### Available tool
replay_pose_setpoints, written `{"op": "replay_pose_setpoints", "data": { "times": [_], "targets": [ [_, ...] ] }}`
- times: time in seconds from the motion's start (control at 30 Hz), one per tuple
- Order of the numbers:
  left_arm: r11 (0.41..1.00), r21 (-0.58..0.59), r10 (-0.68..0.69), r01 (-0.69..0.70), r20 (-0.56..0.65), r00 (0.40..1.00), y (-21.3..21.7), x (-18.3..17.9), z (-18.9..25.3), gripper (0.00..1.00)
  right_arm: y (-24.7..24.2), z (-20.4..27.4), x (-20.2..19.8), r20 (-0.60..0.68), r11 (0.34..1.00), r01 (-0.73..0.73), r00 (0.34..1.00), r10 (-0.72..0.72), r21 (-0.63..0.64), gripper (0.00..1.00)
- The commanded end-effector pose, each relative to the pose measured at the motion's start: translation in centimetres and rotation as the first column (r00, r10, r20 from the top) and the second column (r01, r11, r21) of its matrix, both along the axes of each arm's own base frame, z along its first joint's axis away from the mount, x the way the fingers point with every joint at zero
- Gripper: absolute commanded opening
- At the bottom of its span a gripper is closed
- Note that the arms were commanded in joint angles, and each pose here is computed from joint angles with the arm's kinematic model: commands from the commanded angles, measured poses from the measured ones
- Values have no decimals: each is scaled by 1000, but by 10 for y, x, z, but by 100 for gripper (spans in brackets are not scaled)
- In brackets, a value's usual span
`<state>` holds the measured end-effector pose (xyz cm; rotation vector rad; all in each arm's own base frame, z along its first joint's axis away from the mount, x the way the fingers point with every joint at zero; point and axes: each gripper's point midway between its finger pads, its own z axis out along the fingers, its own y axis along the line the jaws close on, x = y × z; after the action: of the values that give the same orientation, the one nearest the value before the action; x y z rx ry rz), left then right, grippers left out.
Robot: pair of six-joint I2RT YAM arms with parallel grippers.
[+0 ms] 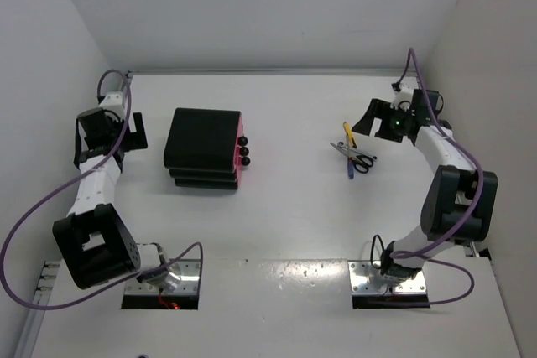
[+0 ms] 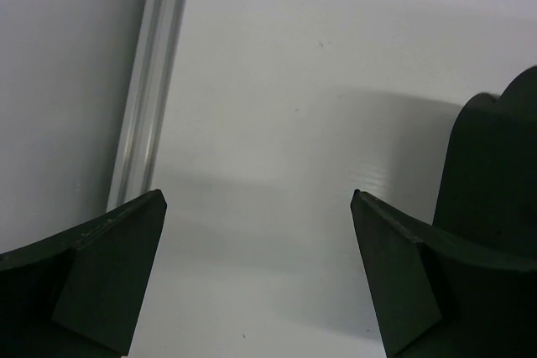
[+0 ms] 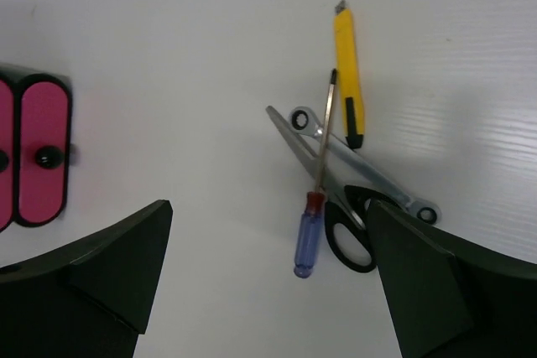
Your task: Sort the tools into containers
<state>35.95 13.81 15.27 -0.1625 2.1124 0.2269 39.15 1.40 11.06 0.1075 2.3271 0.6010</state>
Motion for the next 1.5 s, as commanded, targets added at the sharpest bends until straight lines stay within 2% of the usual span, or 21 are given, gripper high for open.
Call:
{"op": "replay_pose_setpoints", "data": {
  "times": [0.0, 0.1, 0.2, 0.33, 0.4, 0.43, 0.47, 0.63, 0.67, 0.8, 0.9, 1.03, 1.13, 1.3, 1.47],
  "targets": [
    [998, 40, -49, 46, 92, 994, -3, 15, 59, 99, 34, 26, 13, 70, 989, -126, 990, 121, 80, 99],
    [997, 53, -72, 64, 163, 984, -8, 15, 109, 99, 63, 30, 20, 79, 976, -186, 981, 178, 114, 99],
    [982, 36, -189, 185, 225, 956, -35, 11, 148, 99, 97, 37, 22, 79, 948, -267, 963, 256, 175, 99],
    [925, 53, -377, 376, 262, 889, -95, 0, 173, 93, 146, 27, 20, 41, 882, -364, 929, 369, 300, 96],
    [904, 78, -425, 420, 263, 866, -115, -5, 173, 90, 170, 26, 15, 21, 838, -393, 909, 417, 379, 95],
    [893, 89, -449, 441, 253, 857, -125, -11, 166, 87, 188, 31, 17, 50, 811, -437, 889, 455, 389, 94],
    [880, 93, -473, 465, 240, 847, -141, -13, 160, 79, 199, 22, 15, 20, 786, -439, 878, 479, 435, 93],
    [846, 90, -533, 526, 171, 829, -174, -23, 126, 61, 248, 12, 12, 22, 704, -500, 822, 569, 504, 88],
    [829, 97, -559, 550, 157, 814, -183, -24, 121, 54, 253, 10, 12, 19, 700, -500, 820, 572, 510, 88],
    [823, 101, -566, 558, 89, 819, -197, -26, 95, 40, 274, 7, 15, 7, 664, -485, 811, 586, 568, 87],
    [815, 92, -576, 572, 30, 817, -205, -28, 73, 30, 288, -5, 15, -32, 657, -460, 805, 593, 598, 83],
    [818, 87, -568, 568, -36, 823, -207, -27, 50, 26, 301, -14, 15, -63, 631, -426, 796, 602, 648, 80],
    [818, 76, -566, 571, -79, 821, -208, -26, 35, 20, 313, -22, 17, -83, 623, -410, 789, 609, 666, 74],
    [834, 79, -538, 546, -101, 837, -204, -21, 24, 11, 336, -35, 2, -120, 593, -385, 762, 637, 708, 69],
    [838, 78, -530, 540, -121, 840, -203, -19, 15, 8, 349, -47, -15, -167, 580, -351, 735, 657, 735, 65]
  ]
}}
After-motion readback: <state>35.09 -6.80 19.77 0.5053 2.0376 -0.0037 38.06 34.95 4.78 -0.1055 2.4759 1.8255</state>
